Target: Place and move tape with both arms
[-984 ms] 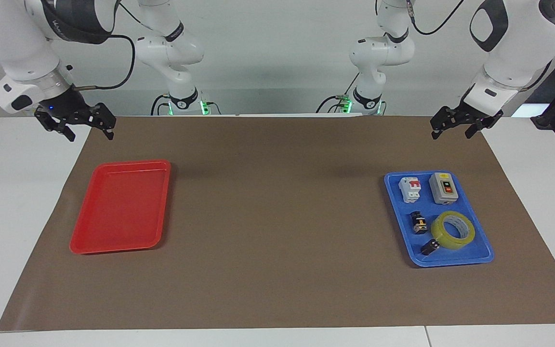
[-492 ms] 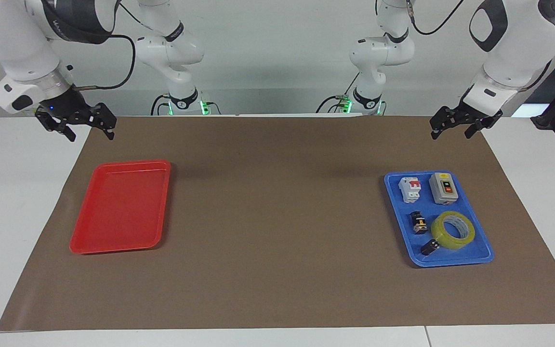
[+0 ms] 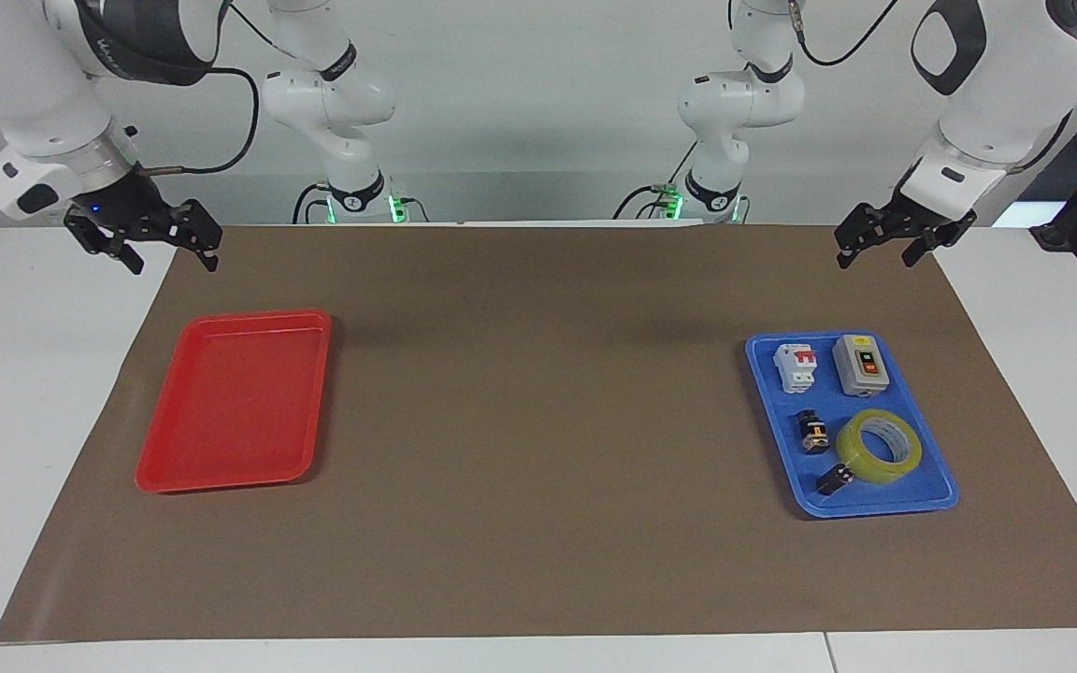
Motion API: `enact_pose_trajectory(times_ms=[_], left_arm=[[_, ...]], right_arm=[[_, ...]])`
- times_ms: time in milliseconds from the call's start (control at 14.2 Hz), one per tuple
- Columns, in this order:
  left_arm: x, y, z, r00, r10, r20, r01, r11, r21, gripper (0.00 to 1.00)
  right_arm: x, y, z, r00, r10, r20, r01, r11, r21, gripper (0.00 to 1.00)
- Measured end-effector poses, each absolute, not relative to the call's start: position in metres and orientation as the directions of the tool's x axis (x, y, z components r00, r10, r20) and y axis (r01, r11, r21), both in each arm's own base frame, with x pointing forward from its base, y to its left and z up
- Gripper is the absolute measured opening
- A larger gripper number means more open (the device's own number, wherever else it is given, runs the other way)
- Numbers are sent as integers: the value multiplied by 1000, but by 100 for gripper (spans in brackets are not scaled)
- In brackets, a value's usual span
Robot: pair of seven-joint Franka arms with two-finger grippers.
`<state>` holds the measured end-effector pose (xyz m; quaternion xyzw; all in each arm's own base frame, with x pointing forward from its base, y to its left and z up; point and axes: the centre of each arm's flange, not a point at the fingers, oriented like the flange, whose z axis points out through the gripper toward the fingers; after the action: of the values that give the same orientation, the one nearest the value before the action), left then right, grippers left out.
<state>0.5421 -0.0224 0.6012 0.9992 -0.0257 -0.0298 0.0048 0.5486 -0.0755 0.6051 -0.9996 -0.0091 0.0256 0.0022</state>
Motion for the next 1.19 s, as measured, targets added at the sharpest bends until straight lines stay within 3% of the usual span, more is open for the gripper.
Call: enact_pose_trajectory(times_ms=[562, 1195], left_arm=[[560, -3, 589, 999, -22, 37, -22, -1000, 11, 100], [644, 67, 432, 992, 79, 99, 77, -997, 15, 100]], right_arm=[[549, -75, 605, 999, 19, -51, 19, -1000, -5, 100], [549, -74, 605, 998, 21, -51, 20, -1000, -5, 100]])
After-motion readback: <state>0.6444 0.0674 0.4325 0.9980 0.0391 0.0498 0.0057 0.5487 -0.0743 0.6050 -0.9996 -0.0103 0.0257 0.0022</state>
